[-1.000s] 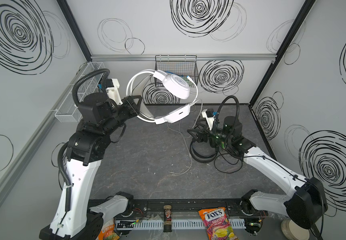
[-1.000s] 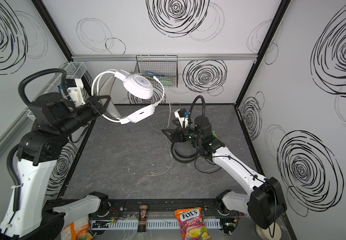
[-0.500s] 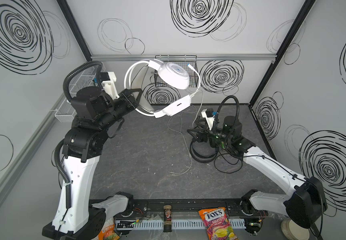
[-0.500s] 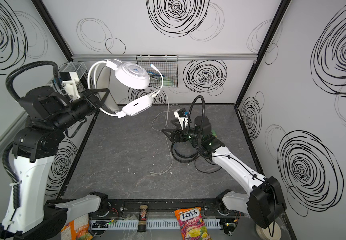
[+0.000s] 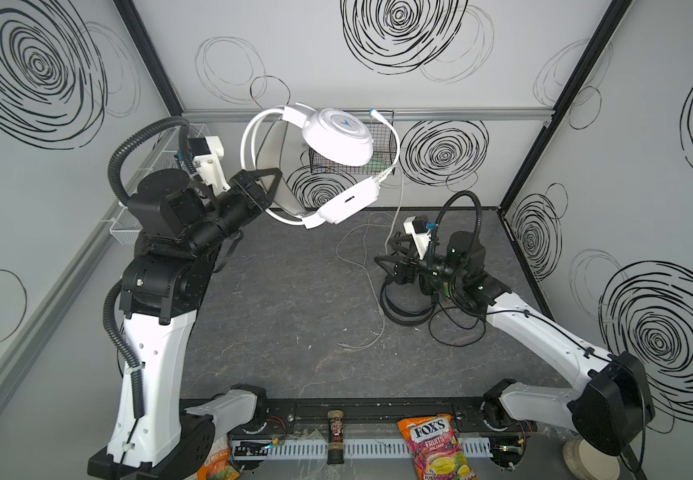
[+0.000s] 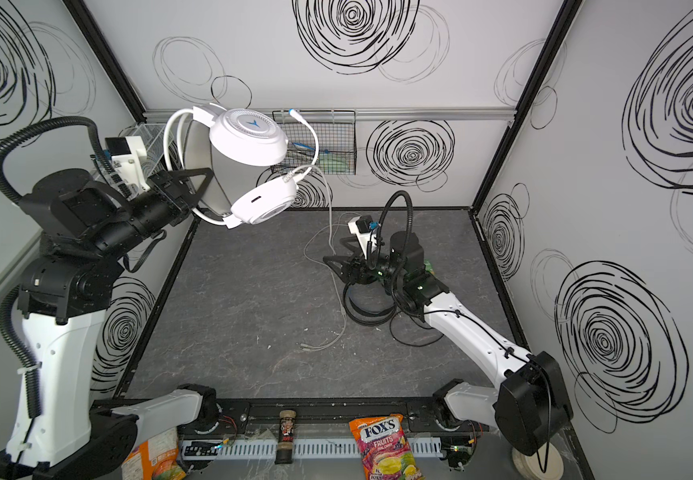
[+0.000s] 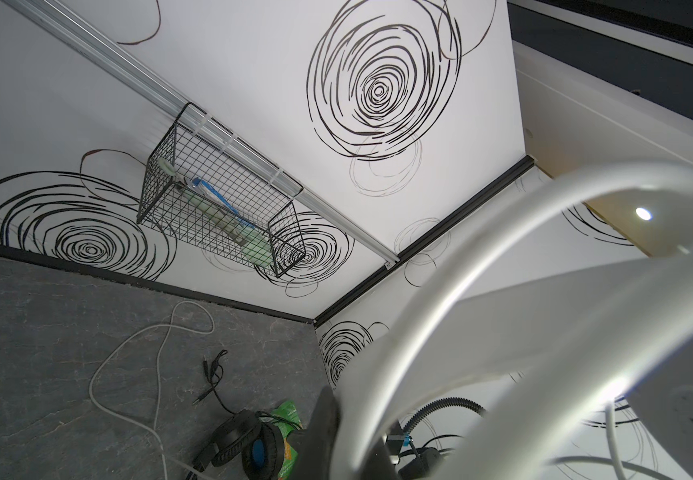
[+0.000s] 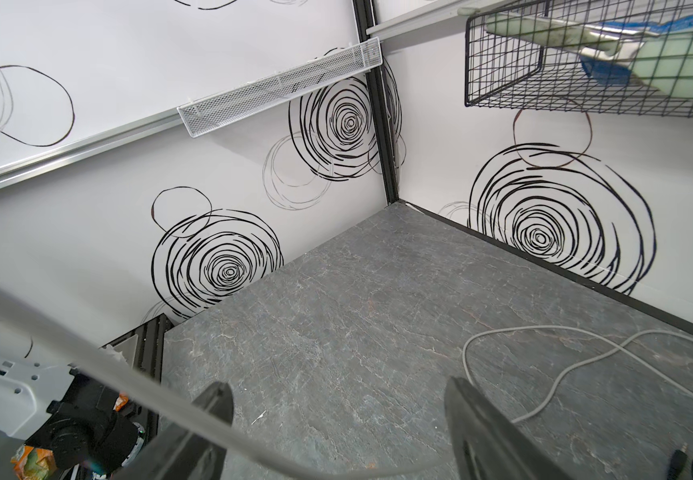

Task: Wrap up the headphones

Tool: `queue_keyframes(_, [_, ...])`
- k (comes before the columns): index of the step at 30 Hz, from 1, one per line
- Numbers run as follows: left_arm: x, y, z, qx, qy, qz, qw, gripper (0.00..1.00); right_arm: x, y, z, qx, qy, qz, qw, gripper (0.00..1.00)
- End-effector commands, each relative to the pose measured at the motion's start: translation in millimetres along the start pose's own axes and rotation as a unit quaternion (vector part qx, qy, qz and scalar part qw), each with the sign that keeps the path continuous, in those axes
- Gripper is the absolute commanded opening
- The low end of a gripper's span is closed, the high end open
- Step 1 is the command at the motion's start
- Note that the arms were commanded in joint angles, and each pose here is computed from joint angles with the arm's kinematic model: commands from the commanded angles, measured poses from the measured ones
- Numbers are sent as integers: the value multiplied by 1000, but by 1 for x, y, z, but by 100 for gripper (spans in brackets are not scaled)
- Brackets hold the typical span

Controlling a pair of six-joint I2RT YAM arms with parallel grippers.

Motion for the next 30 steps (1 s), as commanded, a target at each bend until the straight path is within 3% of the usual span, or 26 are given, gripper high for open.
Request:
queue_keyframes(1, [10,-27,-19,-7,-40,55,998,0,-4,4,-6,5,-15,-14,1000,82])
queue_keyframes(12, [7,-24,-18,-6,-38,53,998,0,-12,11,-1,12,-12,-29,999,67])
queue_keyframes(17, [5,-24,-18,-5,-37,54,998,0,-10,10,2,14,-8,-23,1000,53])
queue_keyframes(25, [4,-19,-20,1,-44,57,997,0,-6,4,3,17,1,-2,1000,11])
queue_keyframes(30, [3,-9,-22,5,-43,51,998,0,12,-14,-6,16,-4,49,999,0])
Point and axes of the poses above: each gripper's point midway between its finger pads, its own x axis back along the fingers, its own y axis along the line the jaws close on, z = x × y, the point moved 2 cm from there along x, back along the fingers, and after that the axes turned 4 degrees about -x, right-handed, at the moved point
